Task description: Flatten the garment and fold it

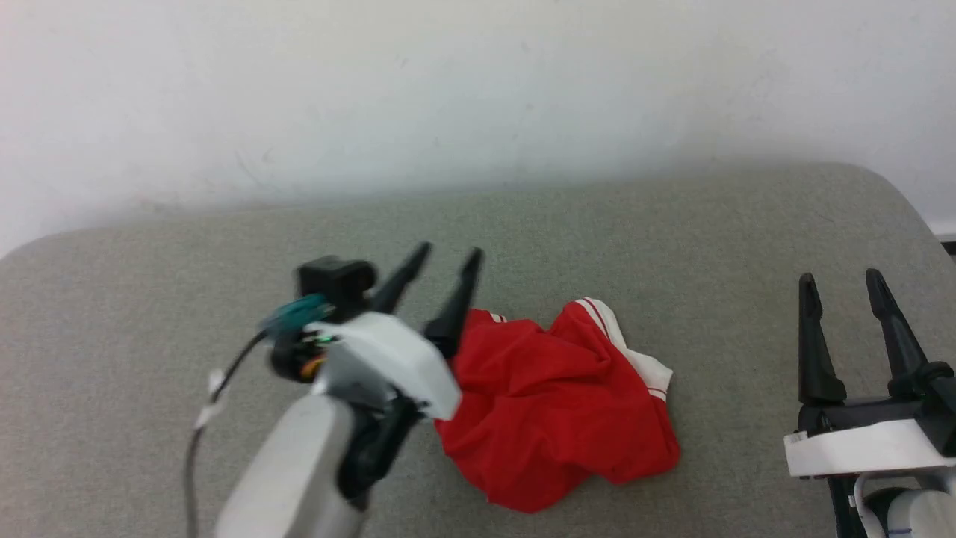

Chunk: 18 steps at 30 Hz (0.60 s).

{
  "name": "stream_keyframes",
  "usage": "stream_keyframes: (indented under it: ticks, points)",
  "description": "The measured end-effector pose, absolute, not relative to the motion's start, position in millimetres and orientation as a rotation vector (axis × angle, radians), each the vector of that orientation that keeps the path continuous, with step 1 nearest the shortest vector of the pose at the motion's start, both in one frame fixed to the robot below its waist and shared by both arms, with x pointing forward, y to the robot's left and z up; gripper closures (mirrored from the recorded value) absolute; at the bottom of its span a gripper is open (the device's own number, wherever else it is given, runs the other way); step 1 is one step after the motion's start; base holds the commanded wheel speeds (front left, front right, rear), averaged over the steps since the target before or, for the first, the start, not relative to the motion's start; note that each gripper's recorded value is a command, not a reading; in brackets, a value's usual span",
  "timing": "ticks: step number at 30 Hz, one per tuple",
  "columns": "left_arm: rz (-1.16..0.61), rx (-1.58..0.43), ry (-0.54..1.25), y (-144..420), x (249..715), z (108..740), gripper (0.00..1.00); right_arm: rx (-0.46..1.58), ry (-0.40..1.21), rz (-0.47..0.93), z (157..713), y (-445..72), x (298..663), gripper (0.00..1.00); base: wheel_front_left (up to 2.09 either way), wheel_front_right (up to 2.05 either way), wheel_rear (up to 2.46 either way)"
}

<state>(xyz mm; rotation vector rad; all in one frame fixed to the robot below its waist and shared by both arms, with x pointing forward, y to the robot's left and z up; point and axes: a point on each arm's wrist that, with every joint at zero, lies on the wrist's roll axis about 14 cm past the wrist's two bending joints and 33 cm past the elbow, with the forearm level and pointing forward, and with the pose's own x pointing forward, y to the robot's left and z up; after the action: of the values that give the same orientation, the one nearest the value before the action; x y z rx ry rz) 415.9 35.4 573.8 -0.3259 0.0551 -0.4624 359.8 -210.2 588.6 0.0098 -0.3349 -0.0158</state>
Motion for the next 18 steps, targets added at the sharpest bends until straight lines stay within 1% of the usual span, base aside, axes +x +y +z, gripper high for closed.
stream_keyframes:
  ticks: [3, 7, 9, 14, 18]
  points:
    - [-0.376, -0.279, -0.099, 76, 409, 596, 0.00, 0.012, -0.337, -0.004, 589, -206, 358, 0.00, 0.00, 0.00, 0.00]
    - [-0.226, -0.218, -0.209, 129, 386, 591, 0.00, 0.019, -0.315, 0.011, 582, -201, 355, 0.00, 0.00, 0.00, 0.00]
    - [-0.164, -0.189, -0.213, 149, 371, 575, 0.00, 0.024, -0.302, 0.018, 577, -199, 354, 0.00, 0.00, 0.00, 0.00]
    - [-0.011, -0.154, -0.138, 188, 336, 535, 0.00, 0.034, -0.260, 0.035, 563, -193, 352, 0.00, 0.00, 0.00, 0.00]
    - [0.038, -0.128, -0.129, 195, 322, 529, 0.00, 0.041, -0.236, 0.039, 556, -192, 355, 0.00, 0.00, 0.00, 0.00]
